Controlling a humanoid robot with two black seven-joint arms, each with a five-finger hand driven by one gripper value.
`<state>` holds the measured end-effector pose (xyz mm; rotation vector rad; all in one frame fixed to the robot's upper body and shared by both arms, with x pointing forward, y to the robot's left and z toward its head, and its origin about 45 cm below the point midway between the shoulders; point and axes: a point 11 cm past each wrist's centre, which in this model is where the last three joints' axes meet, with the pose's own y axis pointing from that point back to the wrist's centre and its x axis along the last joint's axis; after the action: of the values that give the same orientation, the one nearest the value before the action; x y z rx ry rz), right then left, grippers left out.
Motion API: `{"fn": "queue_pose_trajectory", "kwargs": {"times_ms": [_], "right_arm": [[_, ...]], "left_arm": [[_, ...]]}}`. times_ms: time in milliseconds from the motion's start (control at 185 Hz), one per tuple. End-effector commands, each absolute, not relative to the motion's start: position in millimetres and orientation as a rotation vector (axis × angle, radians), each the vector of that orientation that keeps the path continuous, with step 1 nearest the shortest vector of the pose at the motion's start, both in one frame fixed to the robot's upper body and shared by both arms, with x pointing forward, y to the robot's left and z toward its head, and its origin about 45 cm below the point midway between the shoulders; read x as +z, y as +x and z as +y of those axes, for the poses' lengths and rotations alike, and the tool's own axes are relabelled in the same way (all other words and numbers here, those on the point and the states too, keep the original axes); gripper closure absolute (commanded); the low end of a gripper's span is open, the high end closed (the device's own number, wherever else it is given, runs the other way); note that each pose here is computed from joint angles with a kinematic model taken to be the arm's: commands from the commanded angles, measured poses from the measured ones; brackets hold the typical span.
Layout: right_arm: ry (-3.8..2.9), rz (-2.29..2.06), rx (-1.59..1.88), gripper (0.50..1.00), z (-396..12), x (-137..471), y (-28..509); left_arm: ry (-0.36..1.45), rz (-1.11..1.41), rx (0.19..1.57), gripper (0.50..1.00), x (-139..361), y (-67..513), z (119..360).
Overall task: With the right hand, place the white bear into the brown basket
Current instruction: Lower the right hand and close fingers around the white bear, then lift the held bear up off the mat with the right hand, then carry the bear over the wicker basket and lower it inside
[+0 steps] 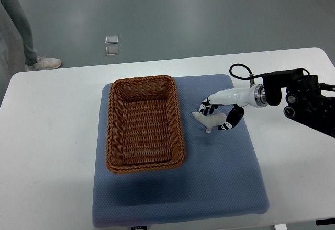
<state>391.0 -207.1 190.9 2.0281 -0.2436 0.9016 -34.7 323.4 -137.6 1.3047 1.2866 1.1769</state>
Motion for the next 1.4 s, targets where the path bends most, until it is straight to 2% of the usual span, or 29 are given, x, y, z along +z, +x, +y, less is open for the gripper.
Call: {"fn": "queue_pose_trajectory", "kwargs": {"times_ms": [0,335,427,476,530,714,1044,1228,1395], "right_arm": [[2.037,-0.246,0.902,0.773,-206,194,391],[2.056,-0.231,0.909,0.818,-200,194,388],[2.055,-0.229,0.908,0.893,-201,194,388],[2.052,-0.228,0.904,0.957,-202,194,388],[2.051,-0.229,0.904,1.000,-203,194,388],[2.048,-0.239,0.908,1.000,-205,198,391],[1.999,-0.309,1.035,1.000,-203,255,421],[1.980,-0.305,1.184,1.000,-169,305,436],[2.034,-0.205,1.307,1.000,-97,327,430]], "left_arm": [[1.306,1.286,1.178,0.500,-138,-35,324],[1.305,1.287,1.177,0.500,-138,-35,323],[1.305,1.287,1.177,0.500,-138,-35,323],[1.305,1.287,1.177,0.500,-138,-35,323],[1.305,1.287,1.177,0.500,-138,-35,323],[1.305,1.287,1.177,0.500,-138,-35,323],[1.304,1.285,1.177,0.500,-138,-34,323],[1.305,1.285,1.176,0.500,-138,-34,323],[1.306,1.286,1.176,0.500,-138,-35,323]]}}
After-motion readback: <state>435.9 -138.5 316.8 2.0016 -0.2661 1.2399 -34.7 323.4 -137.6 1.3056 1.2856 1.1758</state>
